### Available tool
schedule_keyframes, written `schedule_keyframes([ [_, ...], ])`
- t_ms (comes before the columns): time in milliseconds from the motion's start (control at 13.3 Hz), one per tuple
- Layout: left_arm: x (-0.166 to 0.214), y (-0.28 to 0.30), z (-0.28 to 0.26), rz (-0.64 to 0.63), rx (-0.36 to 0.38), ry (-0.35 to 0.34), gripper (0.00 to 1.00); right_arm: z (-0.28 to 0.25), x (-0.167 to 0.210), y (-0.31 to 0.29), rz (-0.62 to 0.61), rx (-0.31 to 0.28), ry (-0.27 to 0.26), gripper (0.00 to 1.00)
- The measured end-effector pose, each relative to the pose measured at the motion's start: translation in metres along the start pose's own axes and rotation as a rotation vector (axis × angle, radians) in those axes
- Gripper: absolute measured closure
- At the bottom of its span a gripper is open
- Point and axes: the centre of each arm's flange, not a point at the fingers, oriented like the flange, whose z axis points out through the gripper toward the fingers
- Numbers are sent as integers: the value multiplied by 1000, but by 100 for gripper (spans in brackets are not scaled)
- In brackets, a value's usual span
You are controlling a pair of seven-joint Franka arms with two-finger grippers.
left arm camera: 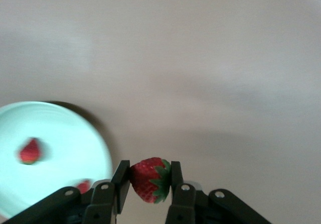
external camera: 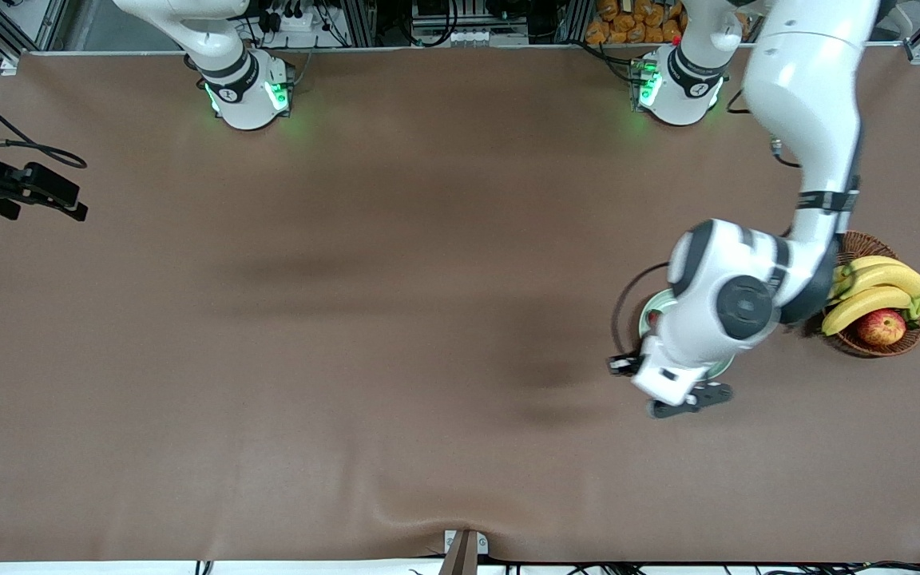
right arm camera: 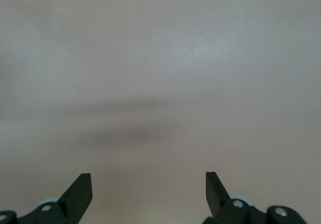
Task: Collect all strawberries into plate
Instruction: 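Carry the third strawberry onto the plate and open the left gripper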
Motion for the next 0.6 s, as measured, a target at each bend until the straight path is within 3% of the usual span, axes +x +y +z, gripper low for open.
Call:
schedule_keyframes([
  [375, 13, -99, 42, 40, 31, -107, 63, 3, -3, 15, 42, 0, -28, 0],
  [601, 4, -113, 73, 39, 36, -143, 63, 3, -2, 20, 48, -10, -26, 0],
])
